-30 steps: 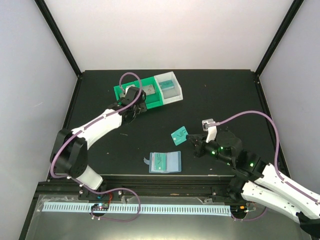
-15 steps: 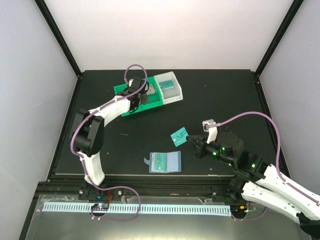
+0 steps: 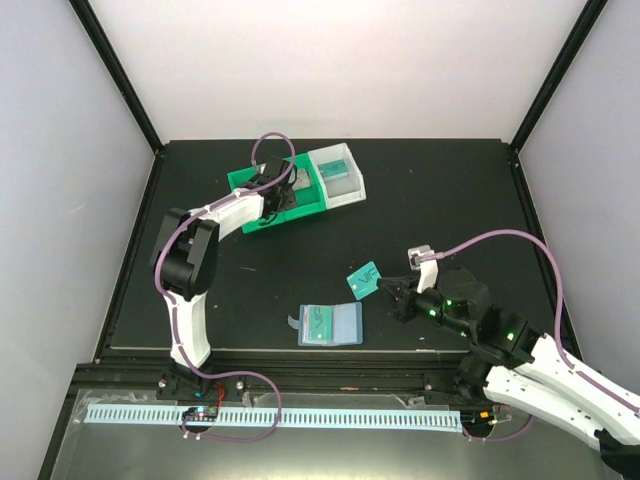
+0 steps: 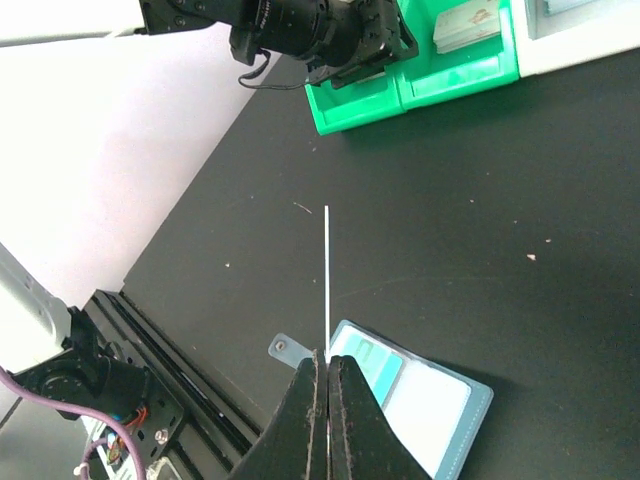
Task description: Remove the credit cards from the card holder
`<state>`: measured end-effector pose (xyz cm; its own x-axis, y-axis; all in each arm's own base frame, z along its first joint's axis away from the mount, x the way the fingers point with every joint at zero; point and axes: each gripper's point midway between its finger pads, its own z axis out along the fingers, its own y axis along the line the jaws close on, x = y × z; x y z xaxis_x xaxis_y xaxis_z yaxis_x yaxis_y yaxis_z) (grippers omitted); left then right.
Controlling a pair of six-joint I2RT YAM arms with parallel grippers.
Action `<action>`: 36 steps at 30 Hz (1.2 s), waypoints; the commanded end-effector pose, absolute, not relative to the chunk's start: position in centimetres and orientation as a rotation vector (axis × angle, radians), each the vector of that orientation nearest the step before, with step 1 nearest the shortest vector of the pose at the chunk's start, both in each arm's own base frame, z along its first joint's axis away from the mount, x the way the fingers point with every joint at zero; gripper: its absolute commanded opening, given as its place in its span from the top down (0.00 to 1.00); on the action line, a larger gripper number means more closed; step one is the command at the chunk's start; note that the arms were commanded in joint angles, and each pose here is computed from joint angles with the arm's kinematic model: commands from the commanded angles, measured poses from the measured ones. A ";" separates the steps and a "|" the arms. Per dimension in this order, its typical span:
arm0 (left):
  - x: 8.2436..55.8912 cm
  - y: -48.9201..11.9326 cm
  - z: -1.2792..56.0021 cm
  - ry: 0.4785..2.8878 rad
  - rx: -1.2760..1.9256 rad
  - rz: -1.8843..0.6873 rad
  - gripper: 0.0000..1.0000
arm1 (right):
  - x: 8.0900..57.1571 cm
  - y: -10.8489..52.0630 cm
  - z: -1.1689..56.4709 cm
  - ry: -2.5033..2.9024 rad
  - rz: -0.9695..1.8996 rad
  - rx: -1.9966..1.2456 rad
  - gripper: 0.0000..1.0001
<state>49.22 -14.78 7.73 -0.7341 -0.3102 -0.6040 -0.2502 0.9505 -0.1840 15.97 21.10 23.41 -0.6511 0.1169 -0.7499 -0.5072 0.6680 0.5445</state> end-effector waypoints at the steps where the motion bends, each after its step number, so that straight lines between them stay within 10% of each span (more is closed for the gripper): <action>1: 50.2 -14.7 9.5 2.405 -0.394 -0.146 0.57 | 16.1 20.4 23.4 2.077 0.966 -0.270 0.99; 16: 46.1 -14.2 11.3 2.443 -0.385 -0.206 0.87 | 15.9 19.5 23.5 2.074 0.966 -0.224 0.99; 36: 36.0 -16.3 7.7 2.567 -0.388 -0.283 0.87 | 19.0 18.2 24.9 2.001 0.810 -0.090 0.99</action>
<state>37.57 -14.67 7.66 -0.8131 -0.2780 -0.5115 -0.2093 0.9595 -0.1887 17.76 18.31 22.68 -0.6143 0.2049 -0.7620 -0.3792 0.7702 0.5128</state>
